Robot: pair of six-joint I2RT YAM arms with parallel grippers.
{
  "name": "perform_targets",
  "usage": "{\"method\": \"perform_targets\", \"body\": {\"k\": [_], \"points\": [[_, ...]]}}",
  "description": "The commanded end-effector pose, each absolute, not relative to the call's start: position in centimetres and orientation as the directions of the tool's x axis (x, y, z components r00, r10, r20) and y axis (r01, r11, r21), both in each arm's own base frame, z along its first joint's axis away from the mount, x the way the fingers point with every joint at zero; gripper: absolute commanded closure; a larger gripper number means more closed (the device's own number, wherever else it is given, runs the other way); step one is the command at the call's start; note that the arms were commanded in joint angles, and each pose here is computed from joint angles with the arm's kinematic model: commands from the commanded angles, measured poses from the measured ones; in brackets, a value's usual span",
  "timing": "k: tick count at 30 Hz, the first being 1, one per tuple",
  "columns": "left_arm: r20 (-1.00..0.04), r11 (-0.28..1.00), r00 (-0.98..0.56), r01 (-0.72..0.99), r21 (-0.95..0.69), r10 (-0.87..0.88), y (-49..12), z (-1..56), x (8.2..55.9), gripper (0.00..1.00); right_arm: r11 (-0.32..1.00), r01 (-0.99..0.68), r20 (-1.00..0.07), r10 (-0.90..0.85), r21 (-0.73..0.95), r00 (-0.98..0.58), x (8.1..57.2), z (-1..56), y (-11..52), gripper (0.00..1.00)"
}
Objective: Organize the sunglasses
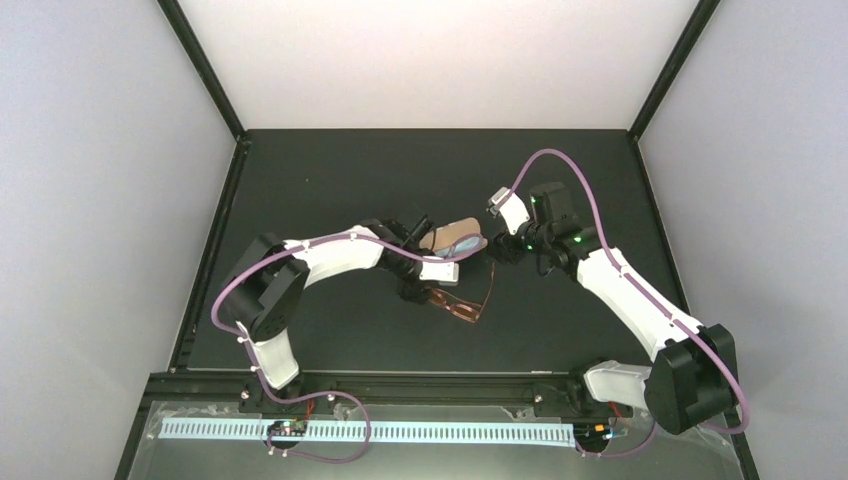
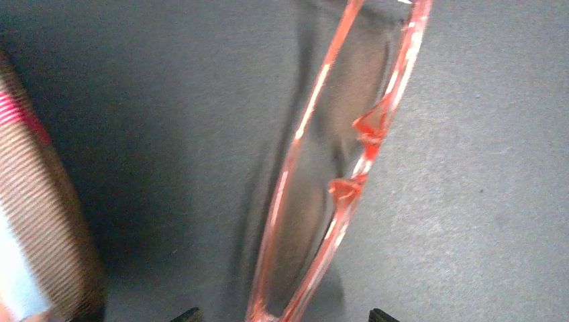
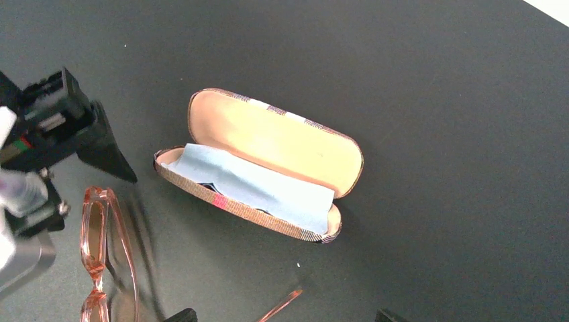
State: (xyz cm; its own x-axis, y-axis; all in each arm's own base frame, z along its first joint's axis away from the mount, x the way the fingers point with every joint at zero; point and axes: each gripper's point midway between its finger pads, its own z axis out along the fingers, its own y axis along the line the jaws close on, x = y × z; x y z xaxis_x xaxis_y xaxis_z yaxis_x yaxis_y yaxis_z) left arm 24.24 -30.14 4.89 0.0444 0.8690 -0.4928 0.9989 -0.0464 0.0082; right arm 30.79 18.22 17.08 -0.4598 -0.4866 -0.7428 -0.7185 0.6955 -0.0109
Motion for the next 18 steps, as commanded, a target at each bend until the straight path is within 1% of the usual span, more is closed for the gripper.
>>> {"method": "perform_targets", "body": {"k": [1,3,7,18], "points": [[-0.448,-0.126,0.109,0.992,-0.01,0.887,-30.9,4.1,22.9,0.37,0.7,-0.713,-0.748,-0.488,-0.028,-0.45,31.1,17.2,17.9,0.29],[-0.433,-0.133,0.113,0.991,-0.016,0.894,-31.1,3.7,22.8,0.39,0.702,-0.712,-0.748,-0.488,-0.029,-0.451,31.1,17.3,17.8,0.29],[-0.411,-0.138,0.119,0.99,-0.015,0.904,-31.2,3.2,22.6,0.48,0.71,-0.704,-0.749,-0.478,-0.021,-0.46,31.3,17.3,17.4,0.29],[-0.436,-0.109,0.129,0.992,0.071,0.89,-31.2,3.9,22.5,0.69,0.721,-0.693,-0.753,-0.468,-0.023,-0.463,31.5,17.6,16.8,0.29]]}}
